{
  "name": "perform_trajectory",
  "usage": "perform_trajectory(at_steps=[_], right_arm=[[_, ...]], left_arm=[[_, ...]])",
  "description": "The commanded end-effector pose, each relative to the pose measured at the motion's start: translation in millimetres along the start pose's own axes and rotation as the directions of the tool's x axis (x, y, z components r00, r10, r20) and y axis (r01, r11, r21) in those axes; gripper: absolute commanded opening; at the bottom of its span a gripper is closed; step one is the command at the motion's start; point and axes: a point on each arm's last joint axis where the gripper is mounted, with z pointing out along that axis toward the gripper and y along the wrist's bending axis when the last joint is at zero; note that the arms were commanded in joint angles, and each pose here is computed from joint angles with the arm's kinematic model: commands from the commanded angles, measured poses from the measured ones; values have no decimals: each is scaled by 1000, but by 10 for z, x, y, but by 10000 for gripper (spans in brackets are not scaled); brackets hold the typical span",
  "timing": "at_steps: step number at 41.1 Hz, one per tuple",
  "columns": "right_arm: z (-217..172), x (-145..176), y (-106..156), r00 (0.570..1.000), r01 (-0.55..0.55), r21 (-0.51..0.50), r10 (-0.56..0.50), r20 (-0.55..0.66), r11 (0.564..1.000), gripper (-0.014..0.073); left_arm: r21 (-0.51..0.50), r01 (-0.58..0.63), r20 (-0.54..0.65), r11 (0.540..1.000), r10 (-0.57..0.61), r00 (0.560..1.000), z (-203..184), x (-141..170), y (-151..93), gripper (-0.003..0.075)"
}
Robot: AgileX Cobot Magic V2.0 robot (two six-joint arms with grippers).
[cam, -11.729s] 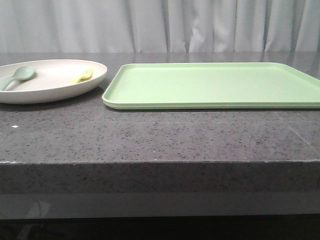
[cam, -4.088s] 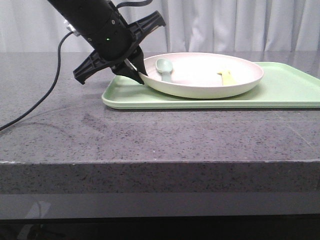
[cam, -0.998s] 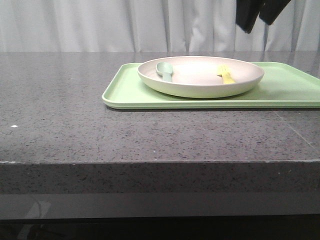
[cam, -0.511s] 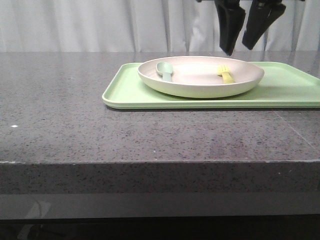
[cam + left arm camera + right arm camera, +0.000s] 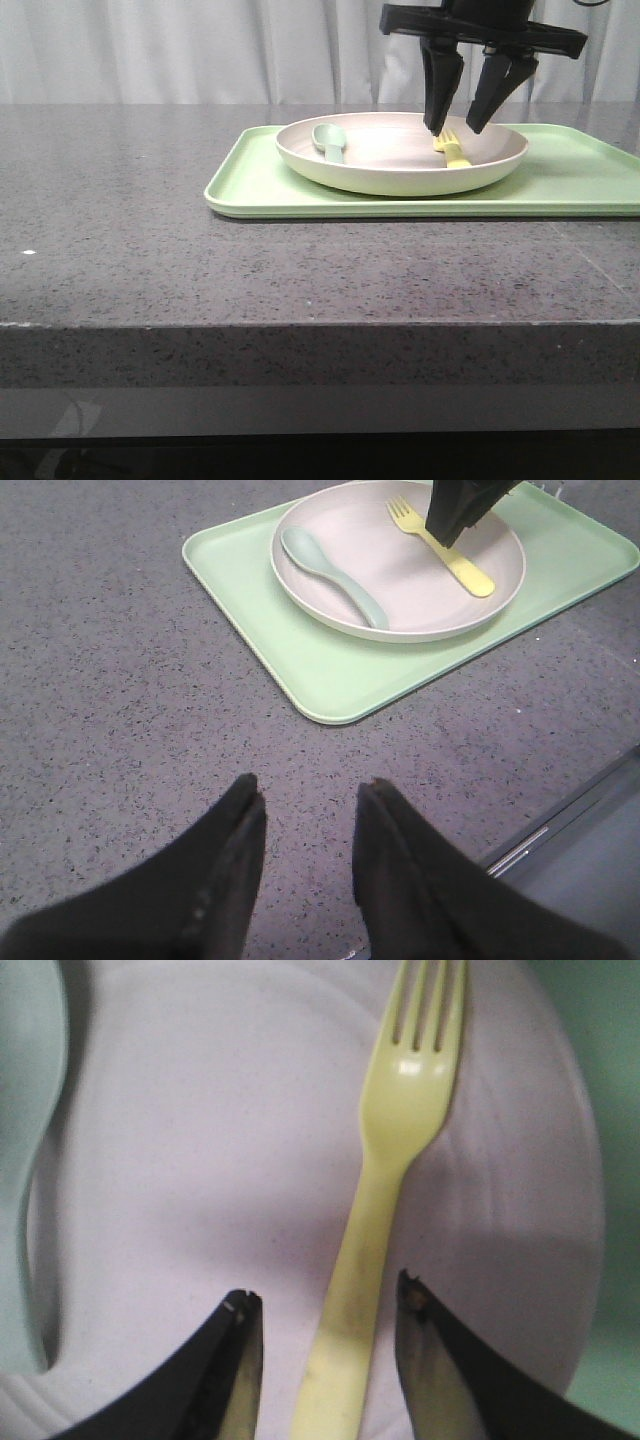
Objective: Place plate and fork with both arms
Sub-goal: 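Lower the right gripper and grasp the yellow fork's handle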
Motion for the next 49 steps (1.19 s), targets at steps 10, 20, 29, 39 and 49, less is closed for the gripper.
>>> perform_trajectory(at_steps=[10, 20, 29, 39, 49], right_arm=[[-214, -117, -18, 998, -21, -15, 22, 53, 1000, 342], [-74, -128, -38, 999, -25, -4, 25, 22, 1000, 342], [1, -134, -60, 1000, -22, 17, 22, 8, 1000, 340], [6, -127, -62, 1000, -22, 19, 22, -1, 1000, 176], [6, -117, -64, 1000, -22, 22, 23, -11, 1000, 89]], left_arm=[[-5, 8, 103, 1000, -7, 995, -67, -139, 5, 242], [-5, 8, 103, 1000, -7, 995, -67, -139, 5, 242], [-5, 8, 103, 1000, -7, 995, -67, -139, 5, 242], [-5, 8, 103, 1000, -7, 995, -67, -139, 5, 242], [-5, 8, 103, 1000, -7, 995, -67, -139, 5, 242]])
